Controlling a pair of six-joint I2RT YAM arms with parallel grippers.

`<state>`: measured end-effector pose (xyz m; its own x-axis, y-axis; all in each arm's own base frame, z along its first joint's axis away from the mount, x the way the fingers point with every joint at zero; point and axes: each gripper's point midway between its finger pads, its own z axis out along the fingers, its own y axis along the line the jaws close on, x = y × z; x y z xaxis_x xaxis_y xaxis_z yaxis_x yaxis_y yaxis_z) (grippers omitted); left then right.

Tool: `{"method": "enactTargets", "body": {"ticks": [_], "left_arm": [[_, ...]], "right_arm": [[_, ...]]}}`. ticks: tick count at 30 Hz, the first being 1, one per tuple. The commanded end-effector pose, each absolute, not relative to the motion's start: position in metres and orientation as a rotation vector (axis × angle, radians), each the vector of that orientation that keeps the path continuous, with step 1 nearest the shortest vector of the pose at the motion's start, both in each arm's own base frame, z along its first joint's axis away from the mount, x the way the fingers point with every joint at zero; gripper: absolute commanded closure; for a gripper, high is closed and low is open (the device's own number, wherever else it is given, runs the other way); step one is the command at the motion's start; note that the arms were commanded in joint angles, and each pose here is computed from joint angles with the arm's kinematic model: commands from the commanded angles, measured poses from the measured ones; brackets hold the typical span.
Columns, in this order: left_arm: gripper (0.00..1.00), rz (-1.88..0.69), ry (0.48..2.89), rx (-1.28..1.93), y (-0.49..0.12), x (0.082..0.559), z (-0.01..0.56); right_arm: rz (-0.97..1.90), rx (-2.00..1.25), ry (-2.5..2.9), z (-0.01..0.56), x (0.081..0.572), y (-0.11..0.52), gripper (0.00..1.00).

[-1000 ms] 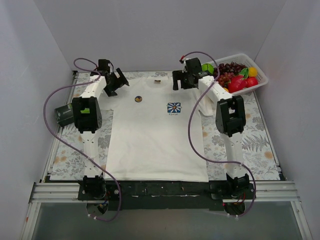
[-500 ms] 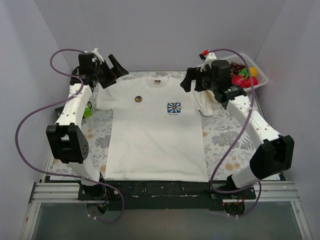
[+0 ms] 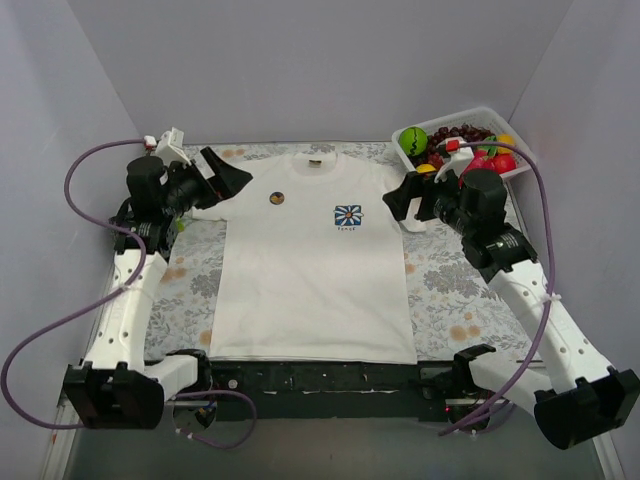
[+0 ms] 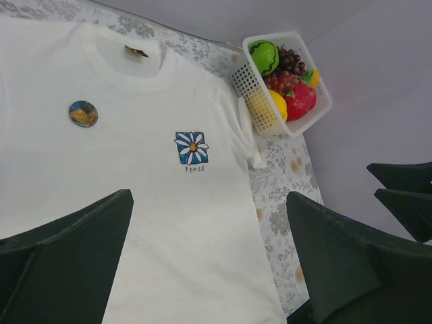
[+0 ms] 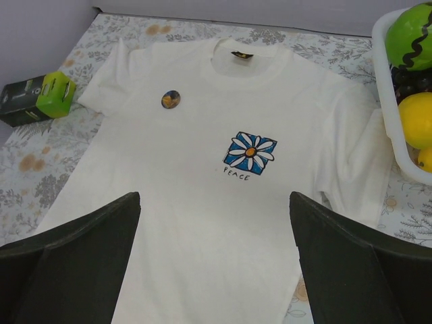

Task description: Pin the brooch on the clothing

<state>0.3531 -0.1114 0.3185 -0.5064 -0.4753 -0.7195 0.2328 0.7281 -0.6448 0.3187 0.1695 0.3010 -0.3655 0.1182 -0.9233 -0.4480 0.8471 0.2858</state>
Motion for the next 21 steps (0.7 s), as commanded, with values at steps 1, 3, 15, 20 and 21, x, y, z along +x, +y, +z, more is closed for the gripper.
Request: {"method": "enactTargets", "body": {"ticks": [1, 3, 15, 20, 21], "left_arm": [[0.02, -0.885, 1.821, -0.131, -0.112, 0.328, 0.337], [0.02, -0.898, 1.817, -0.131, -0.114, 0.318, 0.333], [0.02, -0.855, 1.774, -0.166, -0.106, 0.303, 0.323], [0.02, -0.828, 1.72, -0.143, -0.103, 0.3, 0.326], [0.02, -0.818, 1.702, -0.148, -0.101, 0.302, 0.328]], "right_arm": [[0.597, -0.217, 1.811, 0.309, 0.305, 0.16, 0.02], [0.586, -0.214, 1.789, 0.313, 0.299, 0.155, 0.02], [0.526, -0.228, 1.708, 0.311, 0.294, 0.144, 0.02], [0.511, -0.265, 1.688, 0.306, 0.298, 0.146, 0.02], [0.508, -0.281, 1.695, 0.299, 0.298, 0.147, 0.02]]}}
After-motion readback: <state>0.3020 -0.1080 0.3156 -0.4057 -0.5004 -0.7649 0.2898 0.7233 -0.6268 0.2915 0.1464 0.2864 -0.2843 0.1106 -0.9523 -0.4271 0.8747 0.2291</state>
